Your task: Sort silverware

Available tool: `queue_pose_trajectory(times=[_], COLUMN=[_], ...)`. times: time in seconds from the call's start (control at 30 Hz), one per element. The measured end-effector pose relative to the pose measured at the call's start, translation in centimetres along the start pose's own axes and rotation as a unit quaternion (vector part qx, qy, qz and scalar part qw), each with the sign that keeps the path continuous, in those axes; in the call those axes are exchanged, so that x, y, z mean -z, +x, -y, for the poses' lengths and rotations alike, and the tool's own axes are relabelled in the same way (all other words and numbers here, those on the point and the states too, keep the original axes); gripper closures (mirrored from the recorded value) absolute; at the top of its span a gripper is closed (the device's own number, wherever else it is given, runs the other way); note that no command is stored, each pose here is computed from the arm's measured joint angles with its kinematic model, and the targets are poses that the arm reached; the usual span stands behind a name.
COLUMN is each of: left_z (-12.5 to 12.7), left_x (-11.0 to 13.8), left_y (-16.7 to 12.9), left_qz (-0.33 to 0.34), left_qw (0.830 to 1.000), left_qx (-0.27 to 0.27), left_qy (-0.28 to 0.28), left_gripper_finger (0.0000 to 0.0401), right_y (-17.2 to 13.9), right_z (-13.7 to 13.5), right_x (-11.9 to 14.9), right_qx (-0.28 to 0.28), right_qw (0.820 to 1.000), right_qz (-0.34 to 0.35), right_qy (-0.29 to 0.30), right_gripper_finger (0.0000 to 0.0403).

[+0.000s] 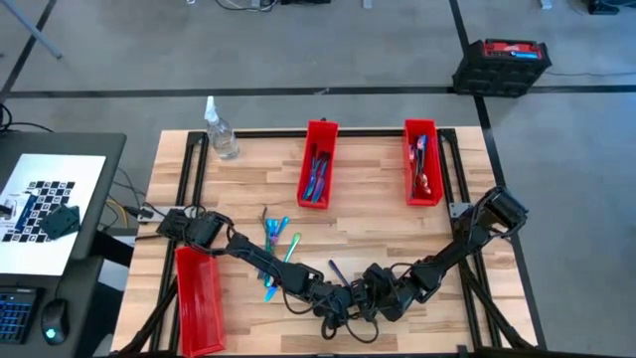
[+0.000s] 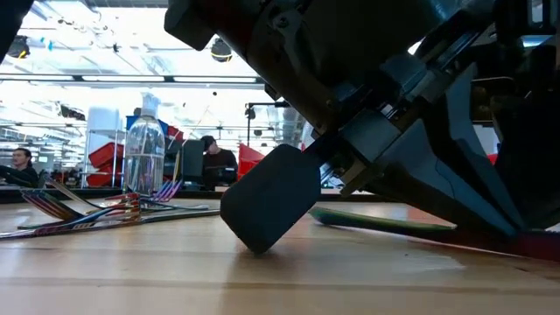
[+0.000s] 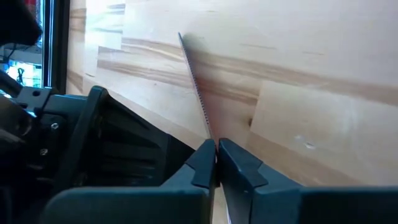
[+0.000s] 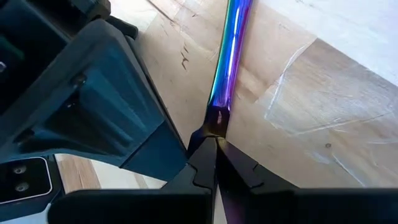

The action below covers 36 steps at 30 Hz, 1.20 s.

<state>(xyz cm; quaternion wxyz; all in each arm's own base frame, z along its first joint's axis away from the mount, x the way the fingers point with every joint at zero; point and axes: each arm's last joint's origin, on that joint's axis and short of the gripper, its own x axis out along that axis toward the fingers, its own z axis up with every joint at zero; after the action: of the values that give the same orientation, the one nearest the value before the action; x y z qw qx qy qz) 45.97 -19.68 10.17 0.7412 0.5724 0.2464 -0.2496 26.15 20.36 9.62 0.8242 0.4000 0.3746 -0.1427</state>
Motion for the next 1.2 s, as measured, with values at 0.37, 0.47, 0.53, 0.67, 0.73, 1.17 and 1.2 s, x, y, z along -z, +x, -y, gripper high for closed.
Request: queue_pose_trajectory(times=[0.37,0.47,0.53,0.67,0.73,1.17,1.2], left_z=[-0.8,-1.1,-1.4,-1.8,-1.8,-1.8,-1.8], left_x=[-0.4,-0.5,-0.5,-0.5,-0.5,-0.5,-0.5], left_y=[-0.4,-0.4,-0.4,-0.5,-0.5,-0.5,-0.5], left_qz=[-0.025,-0.031,-0.034,-0.038,-0.039,-0.046,-0.047], left_qw=[0.993,0.990,0.988,0.984,0.982,0.979,0.980], left_qx=[0.014,0.013,0.008,-0.003,-0.003,-0.004,-0.004], left_qy=[-0.115,-0.137,-0.152,-0.174,-0.183,-0.196,-0.196], left_gripper_finger=[0.0401,0.0401,0.0401,0.0401,0.0401,0.0401,0.0401], right_y=[-0.3,-0.8,-1.4,-2.6,-3.4,-4.2,-3.7], right_z=[-0.1,-0.1,-0.1,0.2,0.2,0.3,0.5], right_x=[-0.5,-0.7,-1.0,-1.4,-1.6,-0.2,0.0], right_qx=[0.007,0.017,0.025,0.049,0.057,0.070,0.074], right_qw=[1.000,1.000,0.999,0.997,0.997,0.996,0.996], right_qz=[0.008,0.007,0.002,-0.008,-0.010,-0.024,-0.025], right_qy=[-0.012,-0.019,-0.034,-0.054,-0.059,-0.048,-0.045], right_gripper_finger=[0.0403,0.0403,0.0403,0.0403,0.0403,0.0403,0.0403])
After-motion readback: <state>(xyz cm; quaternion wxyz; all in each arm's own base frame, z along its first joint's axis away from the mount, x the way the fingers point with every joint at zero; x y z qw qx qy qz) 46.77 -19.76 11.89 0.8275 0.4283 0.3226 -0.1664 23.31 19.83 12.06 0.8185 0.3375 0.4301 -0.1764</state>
